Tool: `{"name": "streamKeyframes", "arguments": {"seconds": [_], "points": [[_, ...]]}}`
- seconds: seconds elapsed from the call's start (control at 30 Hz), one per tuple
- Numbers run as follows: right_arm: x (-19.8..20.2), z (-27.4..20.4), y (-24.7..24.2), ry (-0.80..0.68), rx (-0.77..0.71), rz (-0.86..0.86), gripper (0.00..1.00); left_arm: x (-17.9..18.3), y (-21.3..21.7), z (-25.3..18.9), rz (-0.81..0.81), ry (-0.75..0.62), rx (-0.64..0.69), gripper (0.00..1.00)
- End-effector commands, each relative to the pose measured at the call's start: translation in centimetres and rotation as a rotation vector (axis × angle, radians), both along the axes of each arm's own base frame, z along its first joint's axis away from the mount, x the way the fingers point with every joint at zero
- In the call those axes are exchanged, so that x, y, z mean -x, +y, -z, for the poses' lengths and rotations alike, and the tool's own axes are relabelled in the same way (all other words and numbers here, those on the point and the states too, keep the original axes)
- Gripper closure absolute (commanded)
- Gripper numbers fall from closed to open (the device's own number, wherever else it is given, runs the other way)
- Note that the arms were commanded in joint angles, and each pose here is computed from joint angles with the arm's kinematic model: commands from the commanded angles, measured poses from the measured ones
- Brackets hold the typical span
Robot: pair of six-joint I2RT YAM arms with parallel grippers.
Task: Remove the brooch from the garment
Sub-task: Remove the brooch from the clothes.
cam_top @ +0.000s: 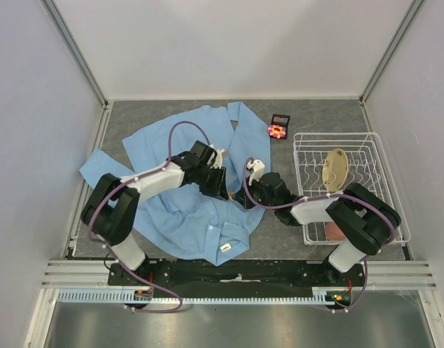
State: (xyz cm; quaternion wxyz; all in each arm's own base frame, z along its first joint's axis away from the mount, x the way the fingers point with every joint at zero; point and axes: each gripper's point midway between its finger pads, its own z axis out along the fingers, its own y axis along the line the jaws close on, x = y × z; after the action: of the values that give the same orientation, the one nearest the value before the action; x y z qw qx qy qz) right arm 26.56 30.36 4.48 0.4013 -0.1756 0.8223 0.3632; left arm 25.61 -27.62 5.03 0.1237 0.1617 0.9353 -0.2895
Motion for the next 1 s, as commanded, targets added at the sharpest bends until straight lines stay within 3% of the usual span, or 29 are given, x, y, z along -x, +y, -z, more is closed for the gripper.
{"name": "streamKeyframes", "arguments": {"seconds": [0.0,0.03,0.1,0.27,0.43,0.63,0.97], "points": [[-0.5,-2.0,0.9,-0.172,0.147,-0.027,1.0,1.5,1.2,-0.6,-0.135,0.029,0.014,0.7],[-1.3,-2.6,0.5,-0.217,0.192,0.031,1.0,1.7,1.3,-0.8,-0.162,0.025,0.027,0.76],[0.1,-2.0,1.0,-0.274,0.306,0.001,1.0,2.5,1.7,0.4,-0.226,0.057,0.049,0.79],[0.5,-2.8,-0.5,-0.505,0.652,0.133,1.0,3.9,2.2,2.0,-0.318,0.104,0.09,0.81],[2.7,-1.7,-1.1,-0.708,0.988,0.16,1.0,4.2,3.5,4.0,-0.347,0.097,0.032,0.81],[2.4,-1.4,-2.9,-0.737,1.08,0.224,1.0,3.7,3.6,4.7,-0.34,0.111,0.009,0.8],[0.1,-4.1,-6.5,-0.684,1.074,0.343,1.0,2.7,3.8,5.0,-0.306,0.106,0.001,0.78]]}}
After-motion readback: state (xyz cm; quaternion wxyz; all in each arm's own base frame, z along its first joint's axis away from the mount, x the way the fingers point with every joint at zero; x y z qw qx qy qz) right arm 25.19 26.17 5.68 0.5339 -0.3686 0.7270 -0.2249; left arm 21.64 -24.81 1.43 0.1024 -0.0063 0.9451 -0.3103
